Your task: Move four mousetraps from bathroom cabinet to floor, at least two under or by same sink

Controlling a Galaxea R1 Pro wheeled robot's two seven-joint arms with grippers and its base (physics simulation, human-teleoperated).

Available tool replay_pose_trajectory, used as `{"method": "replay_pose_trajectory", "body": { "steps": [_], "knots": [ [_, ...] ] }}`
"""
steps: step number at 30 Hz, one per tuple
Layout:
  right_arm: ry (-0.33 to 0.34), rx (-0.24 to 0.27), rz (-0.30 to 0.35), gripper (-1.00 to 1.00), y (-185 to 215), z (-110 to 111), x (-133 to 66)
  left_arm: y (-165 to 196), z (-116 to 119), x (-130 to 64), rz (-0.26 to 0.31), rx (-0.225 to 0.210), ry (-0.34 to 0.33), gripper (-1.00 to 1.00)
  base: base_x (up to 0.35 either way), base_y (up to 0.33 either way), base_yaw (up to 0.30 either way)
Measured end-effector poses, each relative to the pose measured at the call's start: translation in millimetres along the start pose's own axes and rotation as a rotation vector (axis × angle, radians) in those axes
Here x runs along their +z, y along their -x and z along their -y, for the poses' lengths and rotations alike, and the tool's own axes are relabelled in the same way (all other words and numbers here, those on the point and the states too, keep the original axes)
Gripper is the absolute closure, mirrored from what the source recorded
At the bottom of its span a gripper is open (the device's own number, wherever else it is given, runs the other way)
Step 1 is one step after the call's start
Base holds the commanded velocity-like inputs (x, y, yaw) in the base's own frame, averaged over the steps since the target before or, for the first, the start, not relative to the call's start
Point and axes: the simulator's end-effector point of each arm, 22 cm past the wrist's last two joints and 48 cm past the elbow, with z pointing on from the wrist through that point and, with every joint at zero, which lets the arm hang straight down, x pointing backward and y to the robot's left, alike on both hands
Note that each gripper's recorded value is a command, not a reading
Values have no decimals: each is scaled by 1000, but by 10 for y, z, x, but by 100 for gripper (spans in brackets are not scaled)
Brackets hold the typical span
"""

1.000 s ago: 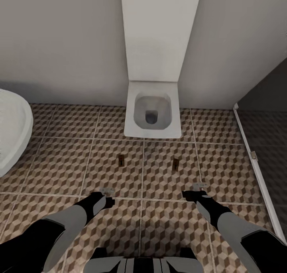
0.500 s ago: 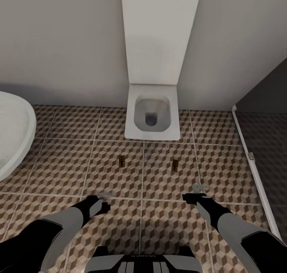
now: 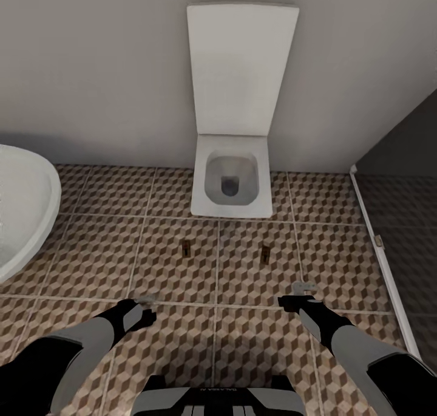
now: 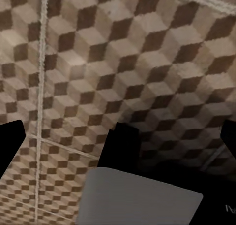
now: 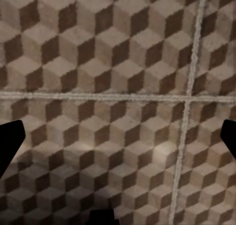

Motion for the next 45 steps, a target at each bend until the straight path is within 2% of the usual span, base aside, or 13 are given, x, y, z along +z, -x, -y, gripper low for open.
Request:
{"method": "replay_pose_trajectory", "body": {
  "steps": [10, 17, 32, 45],
  "knots": [
    [-8, 1, -5, -100, 15, 53, -209, 78, -273, -202, 14, -44, 17, -100, 0, 0, 0],
    [-19, 0, -24, -100, -48, 117, -350, 119, -370, -354, 24, -61, 18, -100, 0, 0, 0],
    [-37, 3, -41, -100, -83, 229, -652, 175, -432, -682, 45, -81, 8, -100, 0, 0, 0],
    [-64, 5, -84, -100, -259, 387, -909, 211, -462, -955, 66, -88, 0, -100, 0, 0, 0]
  ]
}}
